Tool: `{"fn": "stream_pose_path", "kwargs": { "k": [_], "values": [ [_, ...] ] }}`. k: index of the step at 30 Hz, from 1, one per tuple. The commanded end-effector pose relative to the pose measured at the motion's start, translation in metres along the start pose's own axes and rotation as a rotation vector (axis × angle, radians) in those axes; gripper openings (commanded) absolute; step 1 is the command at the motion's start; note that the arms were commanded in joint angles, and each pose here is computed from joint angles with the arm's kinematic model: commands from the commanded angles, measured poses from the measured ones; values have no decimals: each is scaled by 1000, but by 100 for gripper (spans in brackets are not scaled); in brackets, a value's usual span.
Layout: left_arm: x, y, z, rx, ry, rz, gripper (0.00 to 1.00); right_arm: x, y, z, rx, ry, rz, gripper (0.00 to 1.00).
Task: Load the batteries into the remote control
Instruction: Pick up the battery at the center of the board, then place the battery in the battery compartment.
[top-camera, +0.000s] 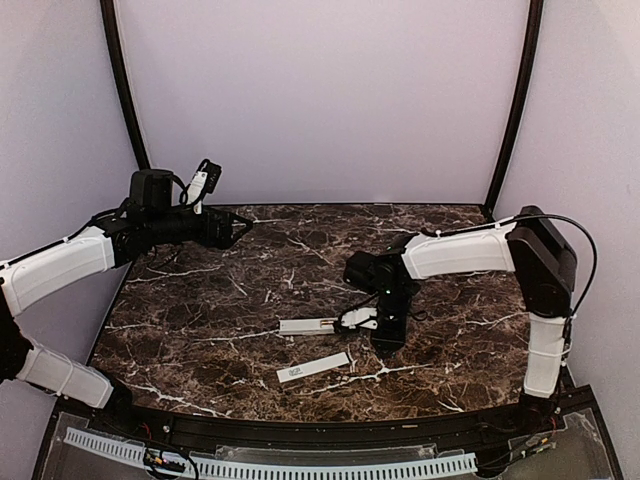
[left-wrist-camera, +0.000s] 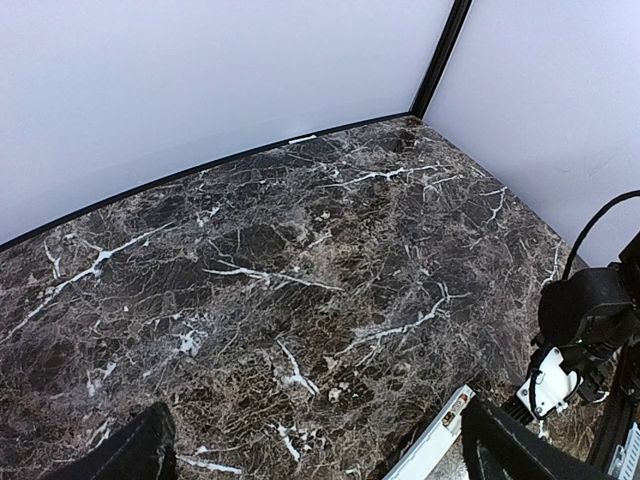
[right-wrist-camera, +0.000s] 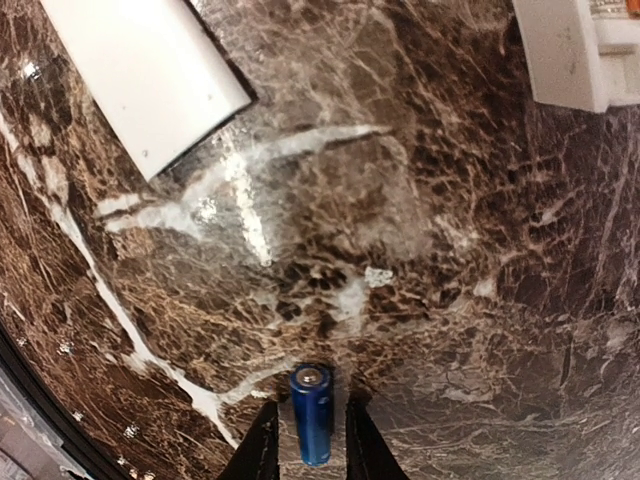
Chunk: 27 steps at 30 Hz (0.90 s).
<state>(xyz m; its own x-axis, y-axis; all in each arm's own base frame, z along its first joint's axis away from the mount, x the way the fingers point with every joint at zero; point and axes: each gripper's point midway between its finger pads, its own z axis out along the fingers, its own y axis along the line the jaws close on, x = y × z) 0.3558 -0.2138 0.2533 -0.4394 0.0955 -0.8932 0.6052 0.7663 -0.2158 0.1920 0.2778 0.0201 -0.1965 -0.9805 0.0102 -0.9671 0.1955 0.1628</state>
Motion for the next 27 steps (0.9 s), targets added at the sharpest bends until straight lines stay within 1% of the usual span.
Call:
{"fn": "stream_pose_path", "kwargs": {
  "k": [1, 4, 6, 8, 10, 12, 15, 17, 19, 22, 24, 27],
  "values": [
    [-4, -2, -7, 6, -19, 5, 99, -5, 1, 11, 25, 21, -42, 21],
    [-4, -2, -7, 5, -19, 5, 99, -4, 3, 16, 33, 39, -54, 18],
    [-4, -2, -7, 6, -18, 4, 99, -6, 2, 18, 40, 40, -57, 15],
    [-4, -2, -6, 7, -17, 3, 99, -8, 1, 19, 48, 38, -59, 9],
    [-4, -2, -6, 4, -17, 5, 99, -9, -1, 18, 57, 38, -57, 0],
    [-4, -1, -6, 3, -17, 5, 99, -10, -2, 14, 67, 40, -57, 0],
    [-4, -2, -6, 4, -18, 5, 99, -20, -1, -4, 73, -3, -71, 0],
    [-4, -2, -6, 5, -18, 5, 99, -32, 1, -24, 80, -68, -93, 0],
    [-4, -2, -6, 5, -18, 5, 99, -52, 7, -50, 73, -177, -139, 0],
    [-4, -2, -6, 6, -18, 3, 99, -92, 17, -91, 79, -413, -243, 0],
    [-4, -2, -6, 9, -18, 1, 99, -121, 13, -107, 120, -548, -312, 0],
    [-4, -2, -6, 5, -19, 6, 99, -143, -5, -103, 171, -586, -365, 0]
  ]
}}
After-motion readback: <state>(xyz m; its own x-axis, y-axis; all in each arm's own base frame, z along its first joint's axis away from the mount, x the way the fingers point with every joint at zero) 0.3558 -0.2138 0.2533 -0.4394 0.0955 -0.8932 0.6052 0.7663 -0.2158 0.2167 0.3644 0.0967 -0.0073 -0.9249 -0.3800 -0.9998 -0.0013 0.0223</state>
